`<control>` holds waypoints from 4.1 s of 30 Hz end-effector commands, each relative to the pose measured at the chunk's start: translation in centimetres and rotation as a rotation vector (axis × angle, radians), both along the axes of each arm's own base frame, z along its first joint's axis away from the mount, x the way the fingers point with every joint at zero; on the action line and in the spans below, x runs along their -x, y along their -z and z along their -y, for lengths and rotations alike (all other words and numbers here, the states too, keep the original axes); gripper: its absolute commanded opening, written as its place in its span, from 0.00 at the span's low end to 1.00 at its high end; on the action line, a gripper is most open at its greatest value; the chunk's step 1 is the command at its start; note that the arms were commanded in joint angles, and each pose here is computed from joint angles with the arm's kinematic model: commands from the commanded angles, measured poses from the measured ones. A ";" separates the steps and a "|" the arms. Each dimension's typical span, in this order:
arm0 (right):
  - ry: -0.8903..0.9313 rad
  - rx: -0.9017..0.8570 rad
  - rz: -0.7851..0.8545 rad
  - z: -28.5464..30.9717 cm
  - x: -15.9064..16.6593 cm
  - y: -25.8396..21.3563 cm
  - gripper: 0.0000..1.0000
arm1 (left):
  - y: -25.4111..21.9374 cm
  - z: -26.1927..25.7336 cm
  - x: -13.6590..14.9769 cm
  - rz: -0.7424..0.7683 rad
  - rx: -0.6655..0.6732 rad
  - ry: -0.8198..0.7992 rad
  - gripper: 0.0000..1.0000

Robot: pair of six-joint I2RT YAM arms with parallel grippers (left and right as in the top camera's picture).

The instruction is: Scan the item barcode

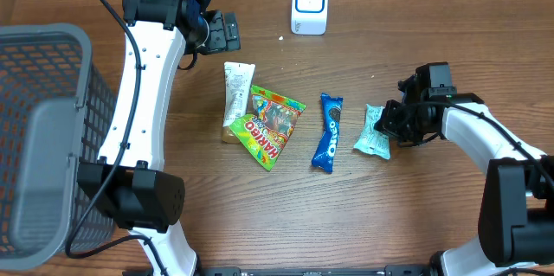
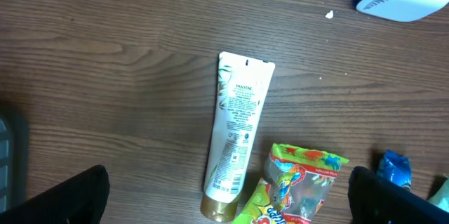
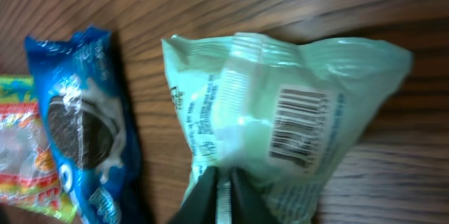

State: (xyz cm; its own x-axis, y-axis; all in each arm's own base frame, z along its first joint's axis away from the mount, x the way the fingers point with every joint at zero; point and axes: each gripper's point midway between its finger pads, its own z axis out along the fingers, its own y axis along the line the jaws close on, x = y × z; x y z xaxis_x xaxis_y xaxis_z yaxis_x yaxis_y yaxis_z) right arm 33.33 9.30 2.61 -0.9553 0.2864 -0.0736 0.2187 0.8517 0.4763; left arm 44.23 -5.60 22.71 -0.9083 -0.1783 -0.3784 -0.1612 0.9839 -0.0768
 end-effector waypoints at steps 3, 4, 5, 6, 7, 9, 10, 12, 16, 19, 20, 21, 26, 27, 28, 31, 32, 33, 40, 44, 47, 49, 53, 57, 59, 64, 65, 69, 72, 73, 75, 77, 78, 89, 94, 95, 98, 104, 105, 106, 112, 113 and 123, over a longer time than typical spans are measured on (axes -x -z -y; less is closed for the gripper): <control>-0.084 -0.076 0.102 -1.6 -2.2 -4.7 0.20 | 0.7 0.6 0.0 -0.020 0.014 0.003 1.00; -0.094 -0.074 0.126 -1.6 -2.6 -6.2 0.21 | 0.7 0.6 0.0 -0.020 0.014 0.003 1.00; -0.099 -0.070 0.143 -1.6 -2.9 -7.6 0.24 | 0.7 0.6 0.0 -0.020 0.014 0.003 1.00; -0.086 -0.058 0.144 -1.4 -3.0 -8.9 0.30 | 0.7 0.6 0.0 -0.020 0.014 0.003 0.99; -0.042 -0.041 0.117 -0.9 -2.7 -10.1 0.31 | 0.7 0.6 0.0 -0.020 0.014 0.003 1.00; -0.013 -0.038 0.073 -0.7 -1.8 -11.5 0.33 | 0.7 0.6 0.0 -0.020 0.014 0.003 1.00; -0.019 -0.050 0.051 -1.0 -1.2 -11.8 0.34 | 0.7 0.6 0.0 -0.020 0.014 0.003 1.00; -0.039 -0.073 -0.003 -1.7 0.3 -11.6 0.36 | 0.7 0.6 0.0 -0.020 0.014 0.003 1.00; -0.099 -0.071 -0.053 -3.7 2.0 -9.7 0.38 | 0.7 0.6 0.0 -0.020 0.014 0.003 1.00; -0.142 -0.046 -0.026 -4.9 2.0 -8.1 0.42 | 0.7 0.6 0.0 -0.020 0.014 0.003 0.99; -0.133 -0.016 -0.022 -4.9 1.8 -7.3 0.44 | 0.7 0.6 0.0 -0.020 0.014 0.003 1.00; -0.108 0.033 -0.021 -4.5 1.5 -6.3 0.45 | 0.7 0.6 0.0 -0.020 0.014 0.003 1.00; -0.055 0.113 -0.043 -3.7 1.5 -2.6 0.48 | 0.7 0.6 0.0 -0.020 0.014 0.003 1.00; -0.056 0.116 -0.058 -3.6 1.7 -1.9 0.48 | 0.7 0.6 0.0 -0.020 0.014 0.003 0.99; -0.057 0.120 -0.075 -3.6 2.0 -1.3 0.48 | 0.7 0.6 0.0 -0.020 0.014 0.003 1.00; -0.061 0.131 -0.123 -3.4 2.8 -0.3 0.48 | 0.7 0.6 0.0 -0.020 0.014 0.003 1.00; -0.067 0.135 -0.133 -3.3 3.1 -0.2 0.48 | 0.7 0.6 0.0 -0.020 0.014 0.003 0.99; -0.084 0.140 -0.138 -3.2 3.4 -0.1 0.48 | 0.7 0.6 0.0 -0.020 0.014 0.003 1.00; -0.048 0.367 -0.210 3.0 4.5 0.2 0.50 | 0.7 0.6 0.0 -0.020 0.014 0.003 1.00; -0.050 0.416 -0.157 5.2 2.8 -0.4 0.52 | 0.7 0.6 0.0 -0.020 0.014 0.003 1.00; -0.024 0.351 -0.112 4.9 1.1 -1.7 0.51 | 0.7 0.6 0.0 -0.020 0.014 0.003 1.00; -0.060 0.232 -0.066 3.2 -0.2 -3.8 0.51 | 0.7 0.6 0.0 -0.020 0.014 0.003 1.00; -0.046 0.136 -0.031 2.9 -1.7 -7.9 0.56 | 0.7 0.6 0.0 -0.020 0.014 0.003 1.00; 0.082 0.146 -0.094 5.9 -1.4 -8.9 0.64 | 0.7 0.6 0.0 -0.020 0.014 0.003 1.00; 0.179 0.154 -0.150 8.1 -0.8 -8.0 0.64 | 0.7 0.6 0.0 -0.020 0.014 0.003 1.00; 0.216 0.039 -0.202 10.2 1.3 -5.1 0.66 | 0.7 0.6 0.0 -0.020 0.014 0.003 1.00; 0.192 -0.005 -0.189 9.8 1.5 -4.6 0.69 | 0.7 0.6 0.0 -0.020 0.014 0.003 1.00; 0.154 -0.106 -0.164 8.7 2.5 -2.8 0.73 | 0.7 0.6 0.0 -0.020 0.014 0.003 1.00; 0.152 -0.122 -0.155 8.2 3.0 -1.3 0.75 | 0.7 0.6 0.0 -0.020 0.014 0.003 1.00; 0.152 -0.124 -0.148 8.2 3.1 -1.0 0.75 | 0.7 0.6 0.0 -0.020 0.014 0.003 1.00; 0.150 -0.129 -0.118 8.1 2.9 -0.2 0.74 | 0.7 0.6 0.0 -0.020 0.014 0.003 1.00; 0.148 -0.126 -0.084 8.1 2.5 0.4 0.75 | 0.7 0.6 0.0 -0.020 0.014 0.003 1.00; 0.146 -0.130 -0.068 8.0 2.3 0.6 0.75 | 0.7 0.6 0.0 -0.020 0.014 0.003 0.99; 0.105 -0.177 0.035 6.6 1.3 2.5 0.75 | 0.7 0.7 0.0 -0.021 0.022 0.006 1.00; 0.085 -0.189 0.029 5.8 1.4 2.7 0.58 | 0.7 0.5 0.0 -0.020 0.012 0.006 1.00; 0.085 -0.189 0.028 5.8 1.5 2.7 0.51 | 0.7 0.5 0.0 -0.019 0.012 0.006 1.00; 0.084 -0.194 0.025 5.7 1.5 2.6 0.39 | 0.6 0.5 -0.1 -0.016 0.013 0.006 1.00; 0.088 -0.257 0.037 5.0 1.2 1.8 0.06 | 0.6 0.2 -0.3 -0.007 -0.010 0.015 1.00; 0.108 -0.264 0.027 5.0 1.0 1.7 0.04 | 0.5 -0.1 -0.4 -0.004 -0.030 0.020 1.00; 0.124 -0.269 0.021 5.0 0.9 1.5 0.04 | 0.5 -0.4 -0.4 -0.001 -0.055 0.025 1.00; 0.131 -0.243 0.060 5.6 -1.3 -2.6 0.04 | 0.0 -3.7 -0.5 0.004 -0.264 0.031 1.00; 0.126 -0.223 0.076 5.8 -1.7 -3.7 0.04 | -0.2 -4.3 -0.5 0.006 -0.304 0.030 1.00; 0.061 0.248 0.285 6.3 -7.5 -14.9 0.04 | -0.9 -5.8 -0.9 0.024 -0.408 0.028 1.00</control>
State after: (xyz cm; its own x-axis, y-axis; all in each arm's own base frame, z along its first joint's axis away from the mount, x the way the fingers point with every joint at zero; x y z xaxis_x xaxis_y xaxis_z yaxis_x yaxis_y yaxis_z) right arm 38.77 4.00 13.66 -0.9136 0.3336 -0.2323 0.1846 0.8496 0.4941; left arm 44.91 -0.15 23.94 -0.8950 -0.0165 -0.4458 -0.1519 0.9509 0.2697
